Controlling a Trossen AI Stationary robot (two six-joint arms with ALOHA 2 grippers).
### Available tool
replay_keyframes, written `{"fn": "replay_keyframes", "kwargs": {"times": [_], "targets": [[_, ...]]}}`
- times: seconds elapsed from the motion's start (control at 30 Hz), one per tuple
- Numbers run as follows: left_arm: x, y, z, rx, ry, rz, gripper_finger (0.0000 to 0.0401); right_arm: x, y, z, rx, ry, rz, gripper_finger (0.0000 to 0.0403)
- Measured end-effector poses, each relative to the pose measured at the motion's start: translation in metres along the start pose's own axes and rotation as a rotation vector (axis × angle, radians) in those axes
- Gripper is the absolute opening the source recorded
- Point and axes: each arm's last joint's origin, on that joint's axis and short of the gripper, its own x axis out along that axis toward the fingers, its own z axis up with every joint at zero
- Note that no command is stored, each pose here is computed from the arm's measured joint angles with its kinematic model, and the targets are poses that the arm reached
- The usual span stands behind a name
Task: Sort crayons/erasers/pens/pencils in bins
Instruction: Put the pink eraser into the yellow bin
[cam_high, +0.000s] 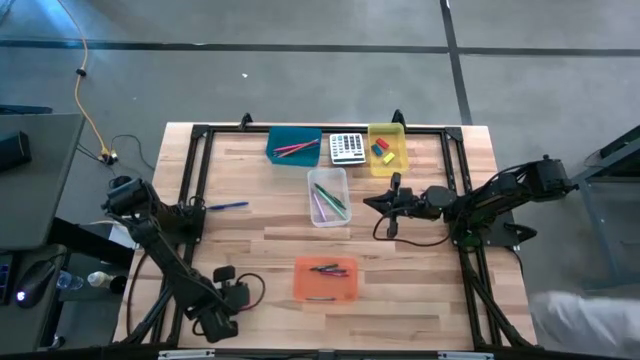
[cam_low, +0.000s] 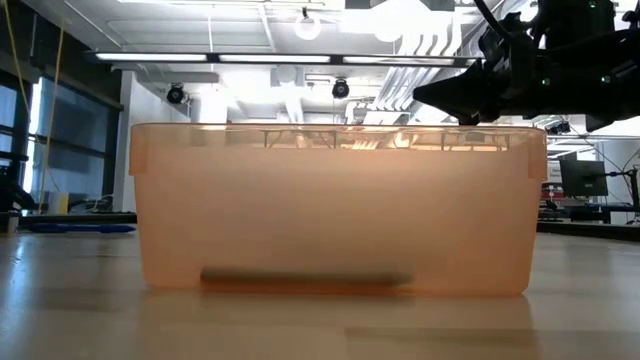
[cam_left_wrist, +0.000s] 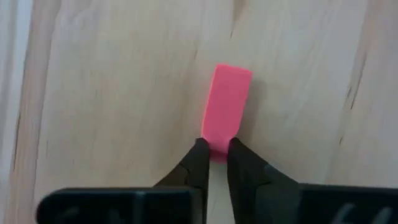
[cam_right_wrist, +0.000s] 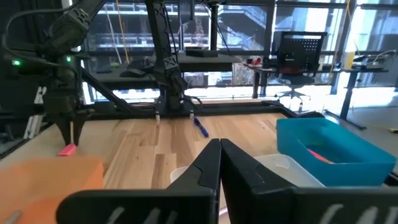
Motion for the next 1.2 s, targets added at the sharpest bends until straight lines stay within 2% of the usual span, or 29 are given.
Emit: {"fn": "replay_keyframes", "kwargs": {"times": [0.17, 0.47, 0.57, 0.7, 0.97, 1.07, 1.2], "targets": [[-0.007, 0.000, 0.010, -0.048, -0.191, 0.017, 0.0000, 0.009, 0.003, 0.002, 0.039, 0.052, 0.013, 0.0000], [-0.007, -0.001, 0.012, -0.036, -0.241, 0.024, 0.0002, 0.040, 0.030, 0.011, -0.011, 0.326, 0.040, 0.0000], [-0.006, -0.001, 0.019, -0.059, -0.253, -0.002, 0.0002, 0.045, 0.041, 0.017, -0.032, 0.372, 0.046, 0.0000], [-0.002, 0.001, 0.032, 0.044, -0.273, -0.001, 0.0025, 0.048, 0.051, 0.024, -0.052, 0.382, 0.067, 0.0000], [0.009, 0.014, 0.046, 0.209, -0.191, 0.046, 0.0103, 0.045, 0.064, 0.026, -0.056, 0.374, 0.089, 0.0000], [0.015, 0.015, 0.045, 0.228, -0.149, 0.046, 0.0101, 0.044, 0.067, 0.026, -0.057, 0.373, 0.103, 0.0000], [0.022, 0.015, 0.043, 0.262, -0.121, 0.067, 0.0068, 0.043, 0.070, 0.026, -0.059, 0.373, 0.114, 0.0000]]}}
